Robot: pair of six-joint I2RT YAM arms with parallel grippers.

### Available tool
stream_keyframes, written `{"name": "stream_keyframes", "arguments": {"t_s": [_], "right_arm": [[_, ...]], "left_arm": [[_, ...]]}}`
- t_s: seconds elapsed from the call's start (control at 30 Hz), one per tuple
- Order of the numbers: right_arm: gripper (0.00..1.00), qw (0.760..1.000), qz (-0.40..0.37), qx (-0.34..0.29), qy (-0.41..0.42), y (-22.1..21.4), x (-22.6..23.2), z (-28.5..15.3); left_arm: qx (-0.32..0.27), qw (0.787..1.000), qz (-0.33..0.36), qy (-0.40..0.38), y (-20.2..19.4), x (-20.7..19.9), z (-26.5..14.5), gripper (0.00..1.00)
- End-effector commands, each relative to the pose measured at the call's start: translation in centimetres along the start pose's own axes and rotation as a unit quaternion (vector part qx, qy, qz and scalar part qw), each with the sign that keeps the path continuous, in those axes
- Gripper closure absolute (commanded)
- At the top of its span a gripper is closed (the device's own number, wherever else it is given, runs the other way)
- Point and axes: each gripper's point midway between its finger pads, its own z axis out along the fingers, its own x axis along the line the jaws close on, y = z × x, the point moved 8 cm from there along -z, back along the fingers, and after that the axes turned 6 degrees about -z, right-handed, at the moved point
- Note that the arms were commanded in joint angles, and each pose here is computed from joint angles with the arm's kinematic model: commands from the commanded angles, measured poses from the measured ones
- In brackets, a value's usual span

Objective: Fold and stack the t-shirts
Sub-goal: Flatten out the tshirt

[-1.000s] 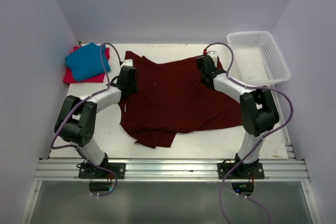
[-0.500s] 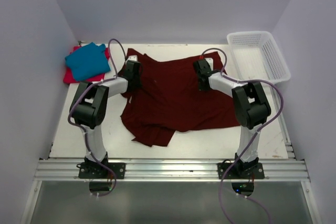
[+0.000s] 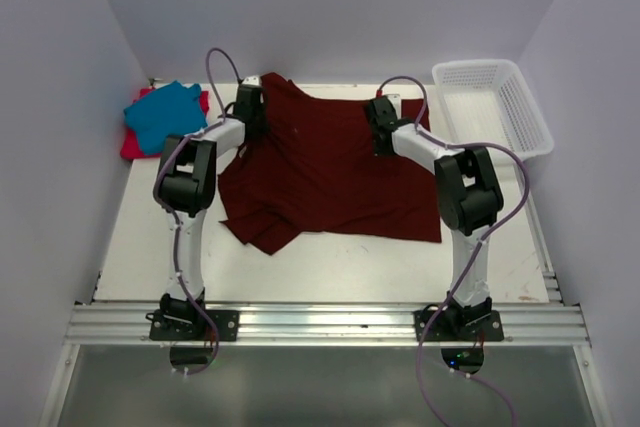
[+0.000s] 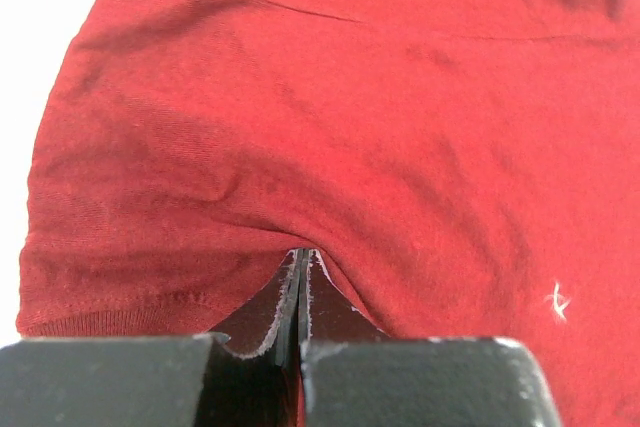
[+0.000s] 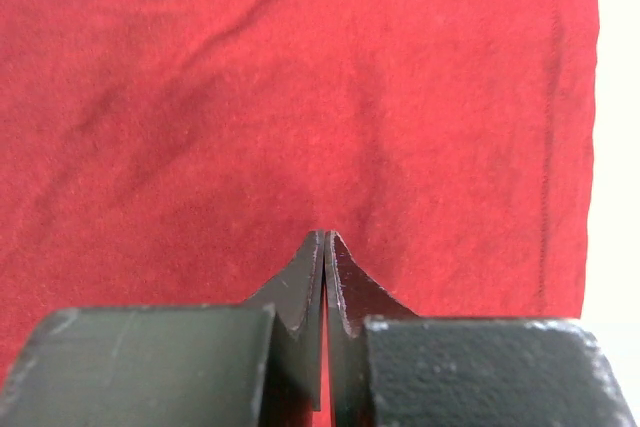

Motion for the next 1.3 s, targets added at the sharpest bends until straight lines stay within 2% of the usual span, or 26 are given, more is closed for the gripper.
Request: {"name": "stream_keyframes", "arguments": {"t_s": [0.0,0.1,0.13,0.2,0.23,0.27,0.3,0.33,0.37,0.4,0.43,0.5,0.53,0.6,0.63,0.67,0.77,0.83,0.87,0.93,1.03,1.13,1.27], "right_arm": [[1.0,1.0,0.001,-0.023,-0.02,1.8,-0.7,-0.7],[1.0,0.999,0.012,-0.041,-0.02,2.4,-1.1,-1.5],[1.0,0.999,0.013,-0.043,-0.02,2.2,-1.2,-1.6],[1.0,0.998,0.022,-0.056,-0.02,2.6,-1.6,-2.3],[1.0,0.997,0.027,-0.065,-0.018,2.7,-1.9,-3.2],[1.0,0.997,0.03,-0.07,-0.018,2.7,-2.2,-3.5],[1.0,0.996,0.032,-0.078,-0.016,2.7,-2.6,-4.4],[1.0,0.996,0.035,-0.082,-0.014,2.8,-2.8,-4.9],[1.0,0.996,0.036,-0.084,-0.011,2.7,-2.9,-5.3],[1.0,0.995,0.039,-0.087,-0.01,2.7,-3.3,-5.8],[1.0,0.995,0.041,-0.089,-0.005,2.2,-3.6,-6.5],[0.93,0.995,0.049,-0.089,0.006,1.7,-3.7,-7.1],[0.88,0.996,0.048,-0.079,0.014,0.8,-3.7,-7.2],[0.82,0.995,0.056,-0.075,0.024,0.2,-3.9,-8.1],[0.72,0.996,0.056,-0.064,0.027,-0.5,-4.0,-8.2],[0.66,0.995,0.066,-0.055,0.042,-1.6,-4.0,-9.6],[0.63,0.995,0.071,-0.048,0.055,-3.1,-4.1,-10.8],[0.56,0.995,0.064,-0.039,0.065,-4.9,-4.0,-11.4],[0.51,0.995,0.057,-0.036,0.075,-5.6,-3.6,-12.1],[0.48,0.995,0.046,-0.035,0.087,-7.3,-3.4,-13.4],[0.48,0.995,0.04,-0.027,0.093,-9.8,-3.8,-14.4],[0.48,0.994,0.041,-0.022,0.094,-11.7,-4.5,-14.9],[0.47,0.995,0.043,-0.017,0.087,-12.7,-5.2,-15.3]], "left_arm": [[-0.016,0.999,0.03,-0.028,2.2,-0.4,-0.8,1.0],[-0.08,0.995,0.028,-0.054,6.0,-1.5,-4.6,1.0],[-0.127,0.989,0.022,-0.073,8.2,-2.0,-7.3,1.0],[-0.166,0.982,0.019,-0.087,9.8,-2.3,-10.4,1.0],[-0.192,0.976,0.017,-0.097,10.9,-2.5,-13.3,0.99],[-0.207,0.973,0.016,-0.101,11.4,-2.6,-14.8,0.92],[-0.228,0.969,0.015,-0.099,11.9,-2.6,-17.4,0.9],[-0.224,0.97,0.015,-0.094,11.6,-2.5,-18.4,0.86],[-0.222,0.971,0.006,-0.091,11.4,-2.2,-19.3,0.7],[-0.216,0.973,0.002,-0.084,10.9,-2.0,-19.9,0.65],[-0.189,0.979,0.004,-0.074,9.5,-1.4,-20.5,0.64],[-0.163,0.983,-0.008,-0.08,7.7,-0.9,-20.9,0.63],[-0.137,0.988,-0.01,-0.077,5.6,-0.2,-20.9,0.63],[-0.092,0.992,-0.019,-0.082,1.9,0.4,-20.7,0.69],[-0.072,0.994,-0.023,-0.082,0.5,0.6,-20.7,0.74],[-0.015,0.993,-0.039,-0.109,-3.4,0.8,-21.1,1.0],[0.02,0.993,-0.041,-0.109,-6.7,1.7,-21.9,1.0],[0.053,0.991,-0.026,-0.124,-9.7,2.0,-23.7,1.0],[0.062,0.99,-0.025,-0.124,-10.5,2.2,-24.5,0.9],[0.083,0.988,-0.015,-0.133,-12.6,2.8,-26.6,0.74],[0.088,0.986,-0.009,-0.139,-14.0,3.4,-29.7,0.64],[0.07,0.988,-0.014,-0.135,-13.9,4.2,-32.0,0.61],[0.108,0.977,-0.023,-0.184,-14.4,3.2,-33.6,0.58]]}}
